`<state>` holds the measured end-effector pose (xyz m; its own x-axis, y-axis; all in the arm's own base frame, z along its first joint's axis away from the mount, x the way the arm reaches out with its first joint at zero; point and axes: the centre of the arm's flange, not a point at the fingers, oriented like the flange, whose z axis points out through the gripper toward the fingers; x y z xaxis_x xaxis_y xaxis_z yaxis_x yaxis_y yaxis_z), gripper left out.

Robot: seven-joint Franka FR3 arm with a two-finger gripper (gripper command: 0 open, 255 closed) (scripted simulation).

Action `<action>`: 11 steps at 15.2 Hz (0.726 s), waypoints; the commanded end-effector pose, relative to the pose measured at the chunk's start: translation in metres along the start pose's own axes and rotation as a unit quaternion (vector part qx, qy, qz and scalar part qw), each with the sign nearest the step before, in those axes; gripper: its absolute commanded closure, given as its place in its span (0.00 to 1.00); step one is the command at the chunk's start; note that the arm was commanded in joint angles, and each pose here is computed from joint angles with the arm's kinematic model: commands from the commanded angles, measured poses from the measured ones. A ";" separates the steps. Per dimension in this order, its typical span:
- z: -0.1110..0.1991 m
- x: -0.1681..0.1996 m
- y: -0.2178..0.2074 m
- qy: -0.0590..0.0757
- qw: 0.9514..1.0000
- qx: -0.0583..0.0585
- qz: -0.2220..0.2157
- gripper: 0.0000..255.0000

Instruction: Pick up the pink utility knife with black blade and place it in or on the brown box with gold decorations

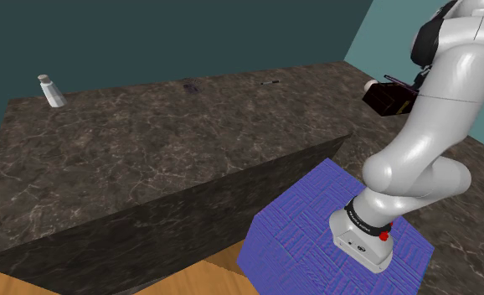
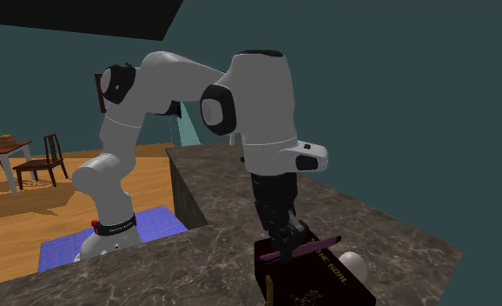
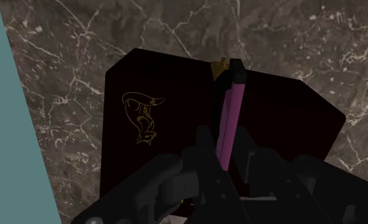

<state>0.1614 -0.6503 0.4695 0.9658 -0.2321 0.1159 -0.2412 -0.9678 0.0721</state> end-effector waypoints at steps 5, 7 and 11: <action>0.024 -0.003 -0.003 0.000 1.000 0.000 0.000 1.00; 0.024 -0.003 -0.003 0.000 1.000 0.000 0.000 1.00; 0.024 -0.003 -0.003 0.000 1.000 0.000 0.000 1.00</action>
<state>0.1615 -0.6495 0.4448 0.9657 -0.2321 0.1161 -0.2413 -0.9677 0.0726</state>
